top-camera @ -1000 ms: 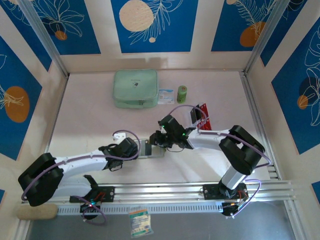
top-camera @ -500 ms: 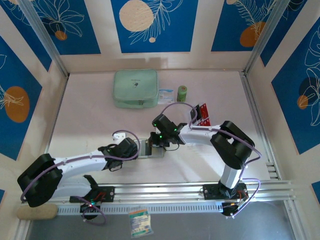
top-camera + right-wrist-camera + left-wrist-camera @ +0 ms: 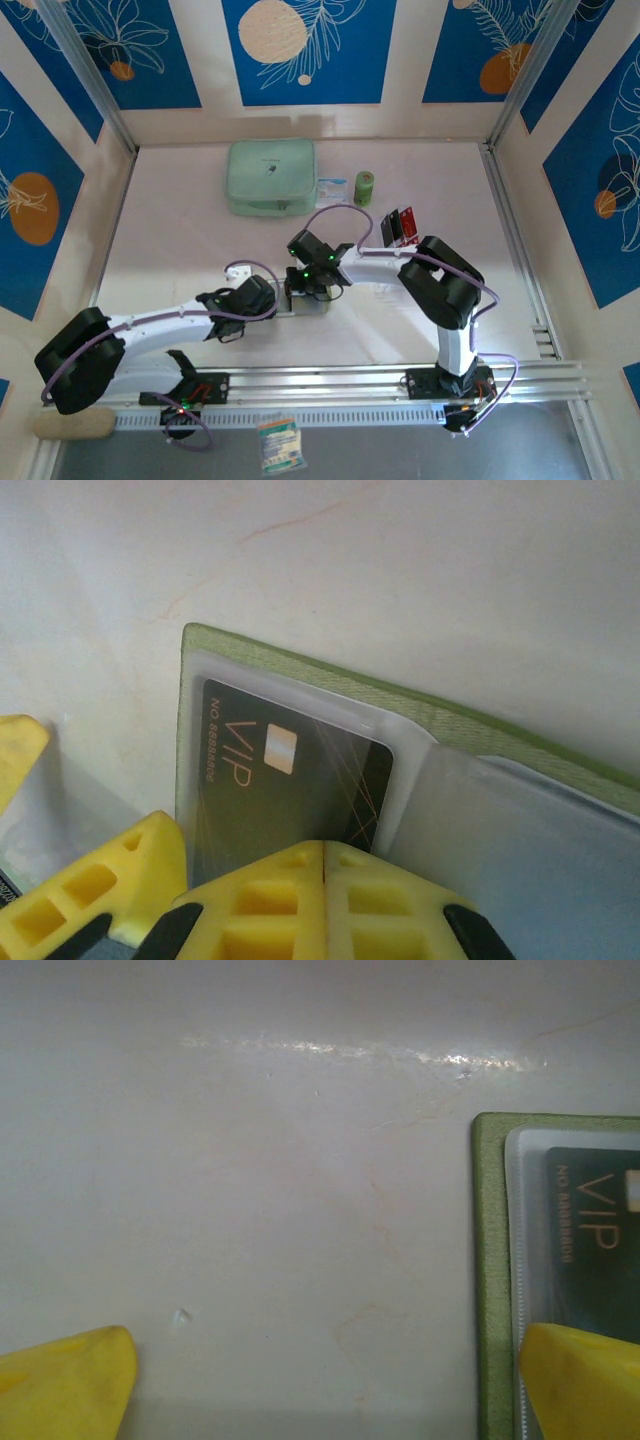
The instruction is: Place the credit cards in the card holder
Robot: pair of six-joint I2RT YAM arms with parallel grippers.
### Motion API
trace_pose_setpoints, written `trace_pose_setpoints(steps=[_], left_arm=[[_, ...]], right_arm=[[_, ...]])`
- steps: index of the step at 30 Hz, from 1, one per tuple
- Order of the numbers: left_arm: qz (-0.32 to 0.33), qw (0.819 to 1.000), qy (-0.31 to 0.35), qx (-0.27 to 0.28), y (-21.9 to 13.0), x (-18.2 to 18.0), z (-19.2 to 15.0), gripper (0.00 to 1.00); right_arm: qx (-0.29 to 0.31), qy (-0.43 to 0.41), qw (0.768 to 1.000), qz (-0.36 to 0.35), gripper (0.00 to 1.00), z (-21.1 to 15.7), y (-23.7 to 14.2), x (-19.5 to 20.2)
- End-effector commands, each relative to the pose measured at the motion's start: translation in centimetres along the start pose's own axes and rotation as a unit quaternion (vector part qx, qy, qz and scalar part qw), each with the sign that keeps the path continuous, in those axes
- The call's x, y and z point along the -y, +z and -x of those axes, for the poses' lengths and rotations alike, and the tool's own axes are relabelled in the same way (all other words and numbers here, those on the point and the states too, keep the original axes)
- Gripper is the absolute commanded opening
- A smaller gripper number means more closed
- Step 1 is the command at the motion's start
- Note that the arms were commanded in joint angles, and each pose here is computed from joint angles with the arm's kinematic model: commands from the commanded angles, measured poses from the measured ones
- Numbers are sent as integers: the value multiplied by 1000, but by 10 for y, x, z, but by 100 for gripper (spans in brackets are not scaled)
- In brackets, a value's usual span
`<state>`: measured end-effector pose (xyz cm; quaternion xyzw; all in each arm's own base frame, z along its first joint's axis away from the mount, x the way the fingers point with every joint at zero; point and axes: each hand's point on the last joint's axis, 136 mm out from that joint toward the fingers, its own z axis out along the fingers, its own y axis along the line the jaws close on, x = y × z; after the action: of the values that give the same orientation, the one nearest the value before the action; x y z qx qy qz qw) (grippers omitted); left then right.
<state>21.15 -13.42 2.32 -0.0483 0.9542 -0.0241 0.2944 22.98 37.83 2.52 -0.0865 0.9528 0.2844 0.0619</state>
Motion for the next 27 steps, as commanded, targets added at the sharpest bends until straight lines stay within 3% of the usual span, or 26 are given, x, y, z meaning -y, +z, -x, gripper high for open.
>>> trace_pose_setpoints(steps=[1, 14, 27], left_arm=[[8, 1000, -2, 20, -8, -3, 14, 98], [28, 999, -23, 27, -13, -18, 14, 98], [52, 999, -15, 4, 0, -25, 0, 98]], right_arm=[[-31, -4, 999, -11, 0, -15, 7, 0], [15, -4, 1000, 3, 0, -3, -32, -6], [3, -1, 1000, -15, 0, -7, -15, 6]])
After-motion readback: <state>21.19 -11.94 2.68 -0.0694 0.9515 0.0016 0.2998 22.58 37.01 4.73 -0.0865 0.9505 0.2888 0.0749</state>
